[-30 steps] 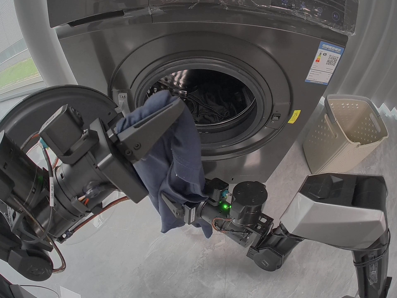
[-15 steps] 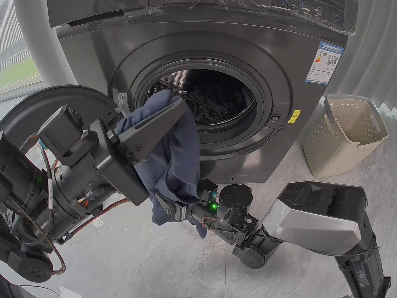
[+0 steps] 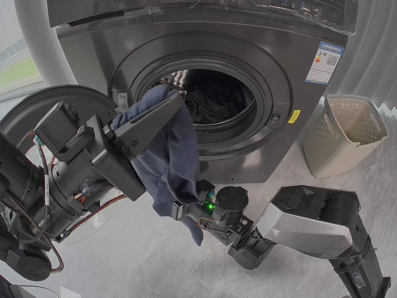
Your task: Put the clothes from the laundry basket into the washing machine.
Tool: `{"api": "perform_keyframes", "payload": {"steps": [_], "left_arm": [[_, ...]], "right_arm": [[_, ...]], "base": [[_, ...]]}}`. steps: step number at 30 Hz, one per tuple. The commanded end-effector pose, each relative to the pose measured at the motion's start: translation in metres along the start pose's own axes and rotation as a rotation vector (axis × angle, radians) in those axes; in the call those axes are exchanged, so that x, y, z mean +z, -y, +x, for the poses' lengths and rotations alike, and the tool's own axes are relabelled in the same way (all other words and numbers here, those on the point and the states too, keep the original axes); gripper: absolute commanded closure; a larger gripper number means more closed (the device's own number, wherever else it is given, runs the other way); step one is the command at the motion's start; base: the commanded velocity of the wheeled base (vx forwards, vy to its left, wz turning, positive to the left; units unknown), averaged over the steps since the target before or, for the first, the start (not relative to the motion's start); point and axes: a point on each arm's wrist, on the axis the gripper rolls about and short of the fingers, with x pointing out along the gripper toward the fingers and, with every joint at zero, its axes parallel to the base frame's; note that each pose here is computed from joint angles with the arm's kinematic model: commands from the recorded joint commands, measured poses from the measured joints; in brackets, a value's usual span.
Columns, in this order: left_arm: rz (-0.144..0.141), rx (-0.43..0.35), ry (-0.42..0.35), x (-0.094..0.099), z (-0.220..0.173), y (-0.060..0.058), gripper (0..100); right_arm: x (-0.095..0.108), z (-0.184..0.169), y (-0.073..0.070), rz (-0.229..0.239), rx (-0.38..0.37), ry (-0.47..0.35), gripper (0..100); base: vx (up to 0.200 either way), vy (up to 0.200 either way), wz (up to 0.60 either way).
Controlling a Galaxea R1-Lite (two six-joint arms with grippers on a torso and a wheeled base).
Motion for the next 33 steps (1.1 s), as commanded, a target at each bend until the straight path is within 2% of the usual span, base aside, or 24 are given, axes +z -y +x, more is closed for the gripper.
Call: {"api": "perform_keyframes", "payload": {"steps": [1,5,10,11,12,14,17,23,29,33], "left_arm": [[0.003,0.003,0.005,0.001,0.0,-0.001,100],[0.002,0.007,0.01,0.002,0.001,-0.002,100],[-0.002,0.011,-0.003,-0.001,0.002,-0.003,100],[-0.002,0.01,-0.002,-0.001,0.002,-0.003,100],[0.001,0.018,-0.002,-0.001,0.001,-0.004,100],[0.01,0.031,-0.001,0.0,-0.001,-0.007,100],[0.009,0.038,-0.007,0.0,-0.002,-0.009,100],[0.005,0.053,-0.038,-0.007,-0.005,-0.012,100],[-0.01,0.07,-0.109,-0.021,-0.016,-0.013,100],[-0.021,0.119,-0.208,-0.041,-0.03,-0.021,100]], "right_arm": [[0.009,-0.004,0.005,-0.003,-0.013,0.003,100],[0.032,-0.016,0.018,-0.007,-0.049,0.008,100],[0.072,-0.037,0.038,-0.016,-0.119,0.048,100],[0.073,-0.037,0.039,-0.016,-0.12,0.048,100],[0.087,-0.044,0.046,-0.018,-0.142,0.067,100],[0.099,-0.052,0.052,-0.021,-0.169,0.083,100],[0.112,-0.06,0.055,-0.023,-0.197,0.102,100],[0.129,-0.067,0.05,-0.02,-0.214,0.132,100],[0.141,-0.07,0.048,-0.007,-0.217,0.167,100],[0.153,-0.074,0.043,-0.003,-0.206,0.197,100]], "base": [[0.0,0.0,0.0],[0.0,0.0,0.0],[0.0,0.0,0.0],[0.0,0.0,0.0],[0.0,0.0,0.0],[0.0,0.0,0.0],[0.0,0.0,0.0],[0.0,0.0,0.0],[0.0,0.0,0.0],[0.0,0.0,0.0]]}}
